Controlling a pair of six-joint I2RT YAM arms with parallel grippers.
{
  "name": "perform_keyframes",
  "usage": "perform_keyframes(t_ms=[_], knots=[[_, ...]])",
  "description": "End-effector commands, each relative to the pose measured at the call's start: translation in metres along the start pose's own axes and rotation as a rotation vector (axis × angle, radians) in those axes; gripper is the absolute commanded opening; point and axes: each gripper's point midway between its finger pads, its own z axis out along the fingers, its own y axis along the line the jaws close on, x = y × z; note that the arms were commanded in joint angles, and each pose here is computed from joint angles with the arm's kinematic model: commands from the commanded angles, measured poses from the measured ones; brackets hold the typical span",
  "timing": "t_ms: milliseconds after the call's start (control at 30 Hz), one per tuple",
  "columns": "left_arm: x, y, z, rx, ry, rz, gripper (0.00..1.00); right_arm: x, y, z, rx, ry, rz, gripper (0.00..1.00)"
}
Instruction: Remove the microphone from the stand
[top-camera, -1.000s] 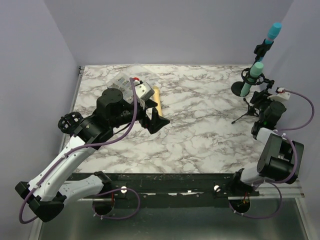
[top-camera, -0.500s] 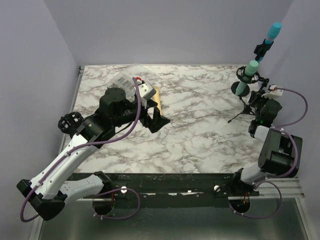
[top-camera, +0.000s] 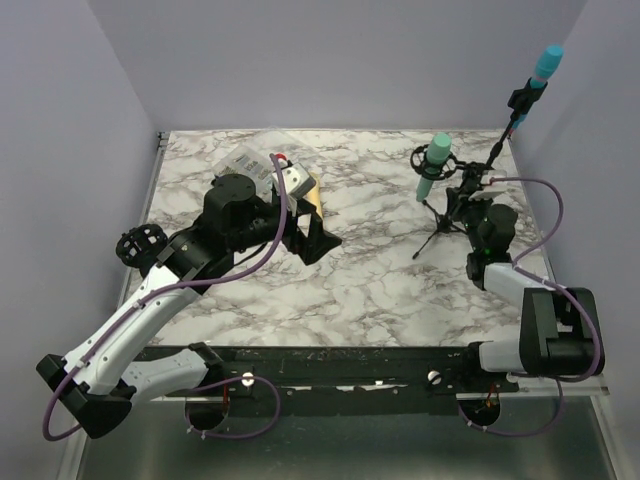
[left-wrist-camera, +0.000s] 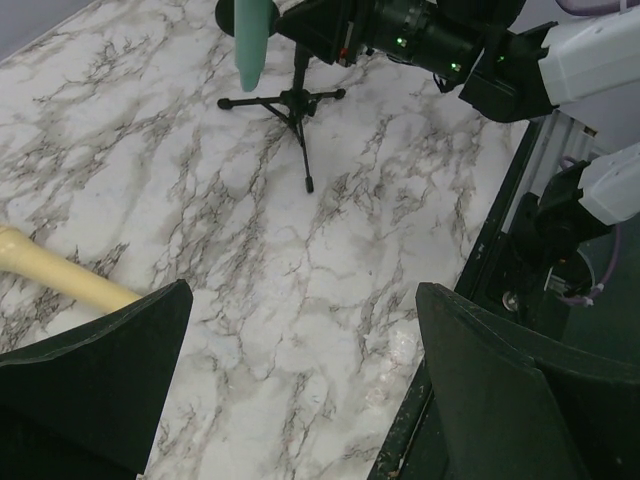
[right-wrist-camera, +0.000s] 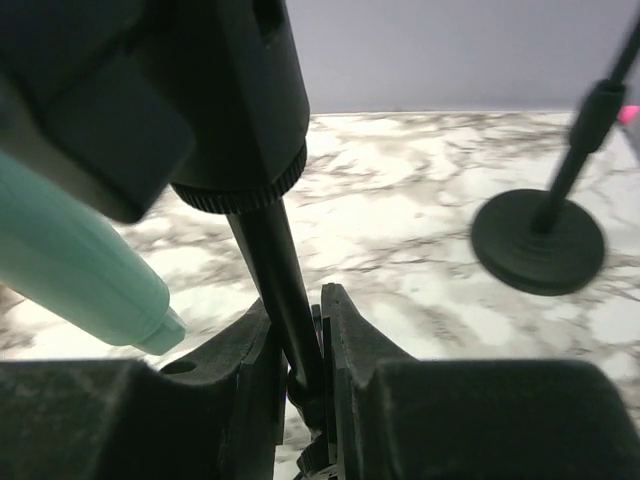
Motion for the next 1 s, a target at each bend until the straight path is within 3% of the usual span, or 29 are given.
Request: perform_keyframes(t_ms=[0, 400, 700, 967], knots=[[0.001, 0.002, 0.003, -0.006, -0.003, 0.006, 0.99, 0.007, 0.044, -0.014, -0.094, 0.017, 0.030, 0.01], [0.006, 0.011, 0.022, -0.028, 0.027, -0.065, 0.99, 0.026, 0.079, -0.038, -0.186, 0.119, 0.115, 0.01], [-0.050, 0.008, 0.050, -0.027, -0.087, -0.201, 0.96, 0.043, 0.076, -0.052, -0.137, 0.180, 0.166, 0.01], [-0.089, 0.006, 0.113, -0.050, -0.118, -0.093, 0.94, 0.046, 0.073, -0.058, -0.125, 0.154, 0.180, 0.01]])
